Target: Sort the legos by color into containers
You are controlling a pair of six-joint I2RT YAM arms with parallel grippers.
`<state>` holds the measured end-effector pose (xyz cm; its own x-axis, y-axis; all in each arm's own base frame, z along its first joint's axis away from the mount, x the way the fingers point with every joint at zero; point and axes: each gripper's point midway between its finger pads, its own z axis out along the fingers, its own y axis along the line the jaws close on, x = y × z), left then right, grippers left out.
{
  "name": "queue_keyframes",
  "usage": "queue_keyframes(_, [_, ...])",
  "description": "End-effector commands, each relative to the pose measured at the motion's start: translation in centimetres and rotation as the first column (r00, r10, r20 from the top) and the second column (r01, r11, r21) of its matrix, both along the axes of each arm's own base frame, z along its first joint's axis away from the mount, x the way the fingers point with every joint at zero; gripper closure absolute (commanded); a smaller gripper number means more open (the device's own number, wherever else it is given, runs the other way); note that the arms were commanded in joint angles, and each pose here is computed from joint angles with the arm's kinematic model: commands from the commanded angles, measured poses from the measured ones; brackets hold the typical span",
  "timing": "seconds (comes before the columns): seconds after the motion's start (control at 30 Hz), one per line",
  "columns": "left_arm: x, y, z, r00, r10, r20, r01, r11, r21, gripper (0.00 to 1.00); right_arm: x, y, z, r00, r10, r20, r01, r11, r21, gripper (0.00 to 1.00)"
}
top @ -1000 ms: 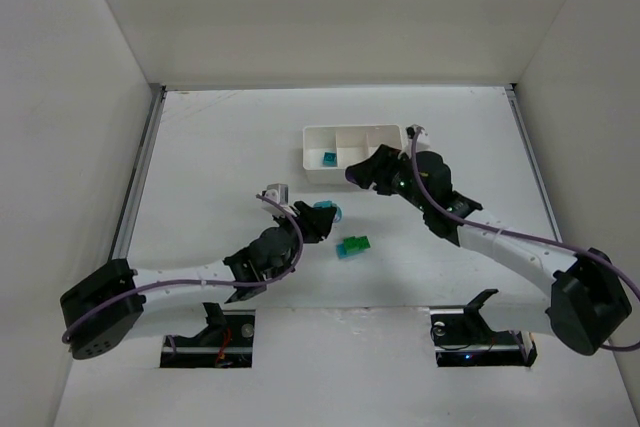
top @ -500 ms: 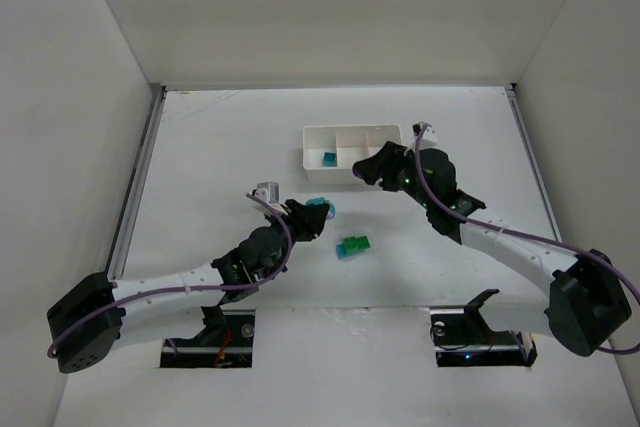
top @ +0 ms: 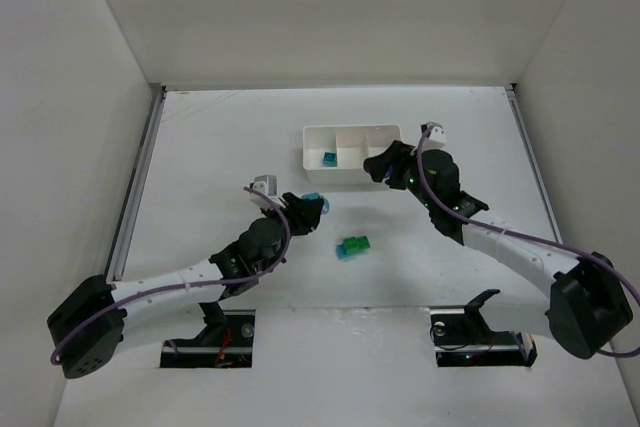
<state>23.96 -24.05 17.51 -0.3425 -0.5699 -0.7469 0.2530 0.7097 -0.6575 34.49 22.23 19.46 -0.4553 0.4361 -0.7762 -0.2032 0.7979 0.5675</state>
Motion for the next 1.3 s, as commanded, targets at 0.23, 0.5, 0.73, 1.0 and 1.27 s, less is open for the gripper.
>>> queue_keyframes(0.23, [5.3, -6.8, 4.4, 0.996, -0.081, 0.022, 0.079, 0.993, 0.088, 0.81, -1.2, -8.4, 0.2, 0.961, -0.258, 0.105, 0.258, 0.966, 0.008, 0.44])
queue_keyframes(0.5, [11.8, -11.1, 5.5, 0.996, -0.087, 0.021, 0.084, 0.990, 0.109, 0.81, -1.6, -9.9, 0.2, 0.945, -0.313, 0.100, 0.305, 0.948, 0.090, 0.44])
queue_keyframes(0.73, [15.1, -15.9, 4.7, 0.989, -0.145, -0.008, 0.144, 0.981, 0.126, 0.81, -1.6, -10.1, 0.0, 0.943, -0.319, 0.089, 0.309, 0.944, 0.117, 0.44])
queue_keyframes(1.0, [16.9, -18.9, 3.6, 0.987, -0.159, -0.017, 0.160, 0.974, 0.164, 0.81, -1.7, -10.5, 0.1, 0.935, -0.340, 0.099, 0.329, 0.937, 0.116, 0.44])
queue_keyframes(1.27, [18.8, -19.2, 1.5, 0.989, -0.137, -0.054, 0.145, 0.970, 0.196, 0.81, -1.8, -10.5, 0.0, 0.936, -0.340, 0.094, 0.328, 0.937, 0.118, 0.44])
